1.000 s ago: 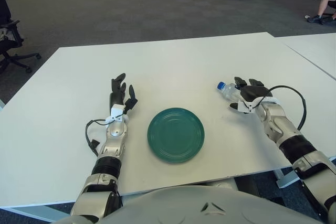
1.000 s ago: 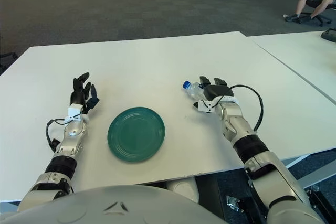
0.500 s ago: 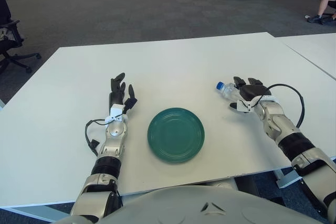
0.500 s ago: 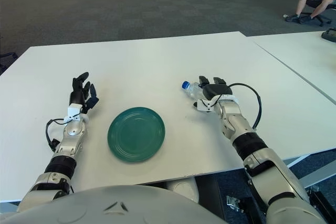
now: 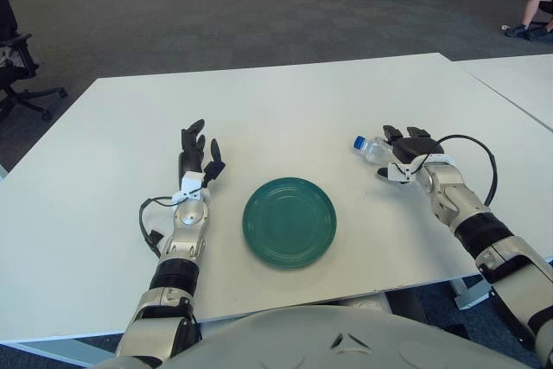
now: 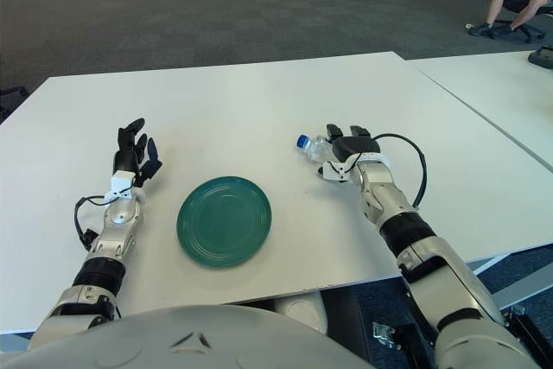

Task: Put the bottle into the plate.

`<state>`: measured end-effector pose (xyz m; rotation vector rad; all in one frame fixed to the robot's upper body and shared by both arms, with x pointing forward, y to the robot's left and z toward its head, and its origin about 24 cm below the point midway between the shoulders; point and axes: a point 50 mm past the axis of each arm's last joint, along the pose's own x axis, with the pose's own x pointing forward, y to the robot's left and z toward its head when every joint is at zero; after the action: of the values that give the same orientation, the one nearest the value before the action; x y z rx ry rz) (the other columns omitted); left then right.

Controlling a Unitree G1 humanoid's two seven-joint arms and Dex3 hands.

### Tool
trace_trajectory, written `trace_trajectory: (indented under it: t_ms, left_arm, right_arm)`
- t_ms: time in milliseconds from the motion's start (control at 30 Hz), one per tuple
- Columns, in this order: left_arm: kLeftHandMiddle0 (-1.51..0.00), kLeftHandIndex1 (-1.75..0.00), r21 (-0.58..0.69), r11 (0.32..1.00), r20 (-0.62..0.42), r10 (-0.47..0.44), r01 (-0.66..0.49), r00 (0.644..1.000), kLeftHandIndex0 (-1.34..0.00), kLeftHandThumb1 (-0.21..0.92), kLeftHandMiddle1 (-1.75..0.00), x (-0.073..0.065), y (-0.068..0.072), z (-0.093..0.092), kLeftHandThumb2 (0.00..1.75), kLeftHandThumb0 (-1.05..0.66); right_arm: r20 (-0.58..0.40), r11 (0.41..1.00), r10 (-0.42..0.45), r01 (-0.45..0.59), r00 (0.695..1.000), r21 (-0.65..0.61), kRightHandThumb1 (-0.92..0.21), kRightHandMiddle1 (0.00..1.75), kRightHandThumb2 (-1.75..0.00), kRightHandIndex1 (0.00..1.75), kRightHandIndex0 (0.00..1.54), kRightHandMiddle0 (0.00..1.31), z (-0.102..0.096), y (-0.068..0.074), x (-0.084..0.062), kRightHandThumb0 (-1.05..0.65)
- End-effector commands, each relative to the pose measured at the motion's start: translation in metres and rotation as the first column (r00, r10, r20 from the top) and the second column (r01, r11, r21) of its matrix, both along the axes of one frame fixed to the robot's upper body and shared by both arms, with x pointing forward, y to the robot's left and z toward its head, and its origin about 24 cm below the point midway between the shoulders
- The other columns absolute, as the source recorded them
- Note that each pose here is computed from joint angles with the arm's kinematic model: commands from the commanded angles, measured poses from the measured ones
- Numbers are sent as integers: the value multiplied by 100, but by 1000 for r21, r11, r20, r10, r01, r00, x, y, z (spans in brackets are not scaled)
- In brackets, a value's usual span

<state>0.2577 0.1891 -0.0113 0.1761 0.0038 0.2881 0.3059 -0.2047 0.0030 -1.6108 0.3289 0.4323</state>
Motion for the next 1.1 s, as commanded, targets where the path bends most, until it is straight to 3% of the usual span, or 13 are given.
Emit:
trace_trajectory:
  t_ms: [0, 200, 300, 667, 1067]
  left_arm:
    - [-38, -81, 4, 1000, 0, 12, -12, 1000, 0, 92, -1, 1, 3, 2, 83, -75]
    - [-39, -80, 3, 1000, 5, 9, -9, 1000, 0, 92, -1, 1, 4, 2, 83, -74]
    - [-39, -80, 4, 1000, 7, 9, -9, 1000, 0, 92, -1, 1, 4, 3, 83, -74]
    - [-38, -80, 10, 1000, 8, 12, -12, 1000, 0, 92, -1, 1, 5, 3, 85, -76]
    - [-39, -80, 15, 1000, 3, 9, -9, 1000, 0, 92, -1, 0, 4, 4, 84, -75]
  right_arm:
    - [-213, 999, 17, -9, 977, 38, -92, 19, -70, 5, 10, 1, -39, 7, -24, -105]
    - [-294, 995, 54, -29, 954, 91, -92, 41, -71, 12, 20, 0, -34, 9, -17, -105]
    - [-348, 993, 69, -31, 935, 112, -92, 46, -72, 21, 17, 0, -30, 10, -9, -105]
    - [-481, 992, 115, -76, 869, 100, -92, 51, -75, 39, 2, 0, -18, 18, 4, -105]
    - [-535, 998, 56, -56, 843, 17, -92, 49, -72, 31, 0, 0, -28, 19, 0, -103]
